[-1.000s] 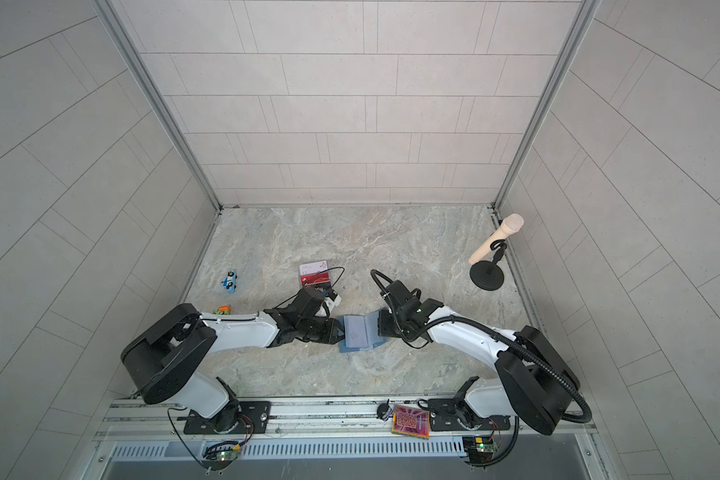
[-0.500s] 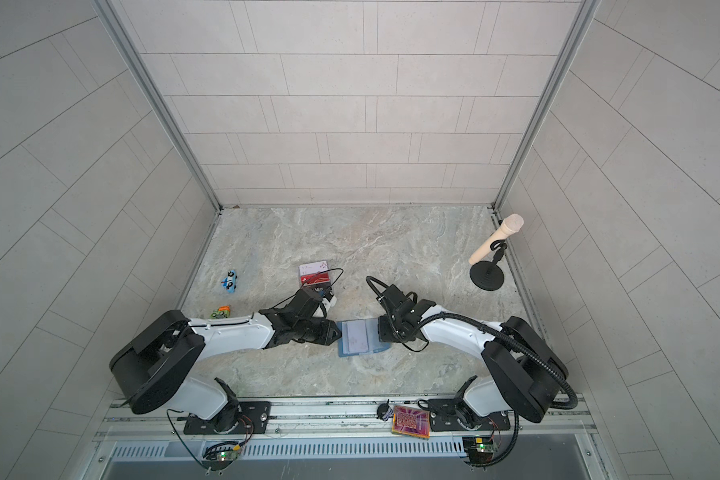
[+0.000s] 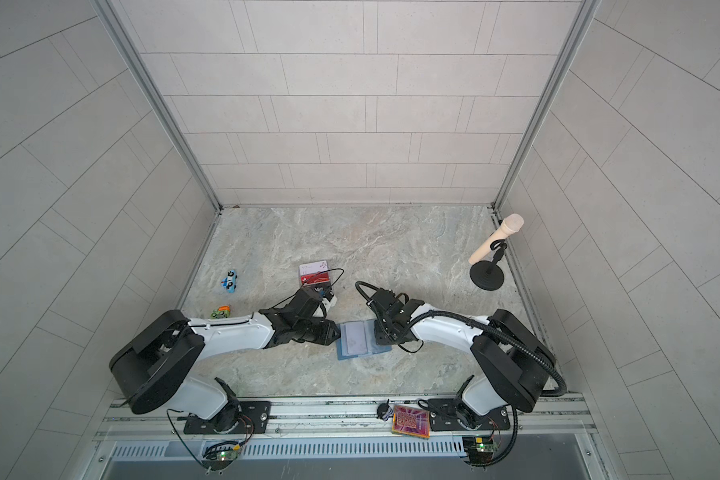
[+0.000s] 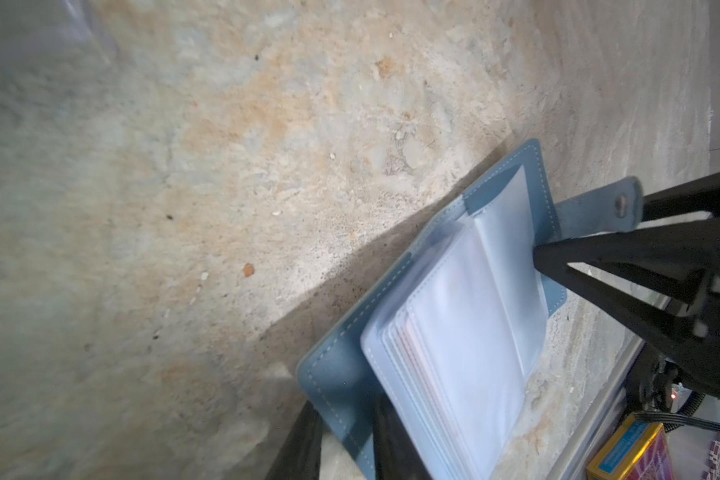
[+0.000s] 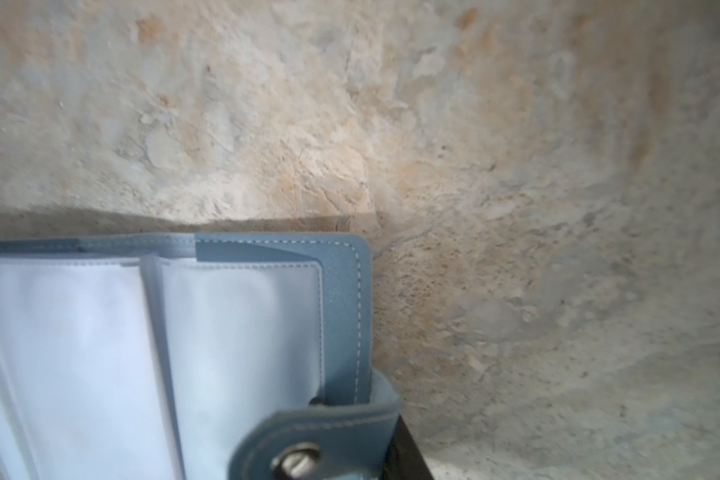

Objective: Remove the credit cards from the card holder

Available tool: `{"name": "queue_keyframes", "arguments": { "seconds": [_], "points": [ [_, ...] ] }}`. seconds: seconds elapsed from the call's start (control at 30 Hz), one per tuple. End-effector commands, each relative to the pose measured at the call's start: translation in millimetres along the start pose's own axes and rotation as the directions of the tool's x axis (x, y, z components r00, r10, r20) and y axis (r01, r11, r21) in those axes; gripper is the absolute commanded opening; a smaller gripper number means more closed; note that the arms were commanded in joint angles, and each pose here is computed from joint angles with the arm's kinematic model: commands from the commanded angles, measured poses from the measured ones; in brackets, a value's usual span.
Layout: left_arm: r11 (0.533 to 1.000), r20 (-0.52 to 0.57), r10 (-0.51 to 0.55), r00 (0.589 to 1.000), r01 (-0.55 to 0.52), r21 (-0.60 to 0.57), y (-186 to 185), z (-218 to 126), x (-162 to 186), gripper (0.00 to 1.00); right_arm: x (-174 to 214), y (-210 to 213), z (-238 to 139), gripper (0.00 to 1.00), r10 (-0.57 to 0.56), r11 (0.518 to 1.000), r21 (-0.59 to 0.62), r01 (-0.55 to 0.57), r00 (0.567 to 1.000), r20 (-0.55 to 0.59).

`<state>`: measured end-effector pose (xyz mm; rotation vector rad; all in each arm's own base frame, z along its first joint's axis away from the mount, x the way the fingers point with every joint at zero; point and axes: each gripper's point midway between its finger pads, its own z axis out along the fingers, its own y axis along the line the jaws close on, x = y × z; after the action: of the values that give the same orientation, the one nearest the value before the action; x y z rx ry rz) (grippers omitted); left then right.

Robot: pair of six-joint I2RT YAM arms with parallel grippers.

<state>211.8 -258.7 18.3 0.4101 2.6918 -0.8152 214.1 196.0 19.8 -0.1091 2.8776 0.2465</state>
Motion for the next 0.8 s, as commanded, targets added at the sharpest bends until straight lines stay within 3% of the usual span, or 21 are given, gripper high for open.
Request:
{"name": "queue_keyframes", "arguments": {
  "seconds": [0.0,0.23,0.4,0.5,0.77],
  "points": [
    [0.997,-0.048,0.001,0.999,-0.004,-0.072,18.8,4.6,17.7,0.26,14.9,-16.0,2.1,0.28,-0.032,0.994,0.104,0.037,0.998,-0.048],
    [0.995,-0.013,-0.001,1.000,0.000,-0.103,24.7,0.1,15.1,0.24,2.0,-3.0,-20.6,0.29,-0.104,0.988,0.118,0.102,0.995,0.007],
    [0.993,0.036,0.014,0.999,-0.009,-0.122,23.0,-12.0,5.2,0.24,-12.6,13.5,-48.7,0.37,-0.137,0.989,0.060,0.133,0.988,0.069],
    [0.998,0.068,0.025,0.997,-0.021,-0.064,8.9,-18.1,-2.9,0.24,-17.9,27.4,-64.8,0.42,-0.156,0.987,-0.010,0.158,0.983,0.094],
    [0.998,0.106,0.015,0.994,-0.022,0.064,-14.9,-21.9,-10.2,0.17,-21.2,71.3,-85.1,0.45,-0.194,0.956,-0.196,0.220,0.971,0.140]
  ]
}}
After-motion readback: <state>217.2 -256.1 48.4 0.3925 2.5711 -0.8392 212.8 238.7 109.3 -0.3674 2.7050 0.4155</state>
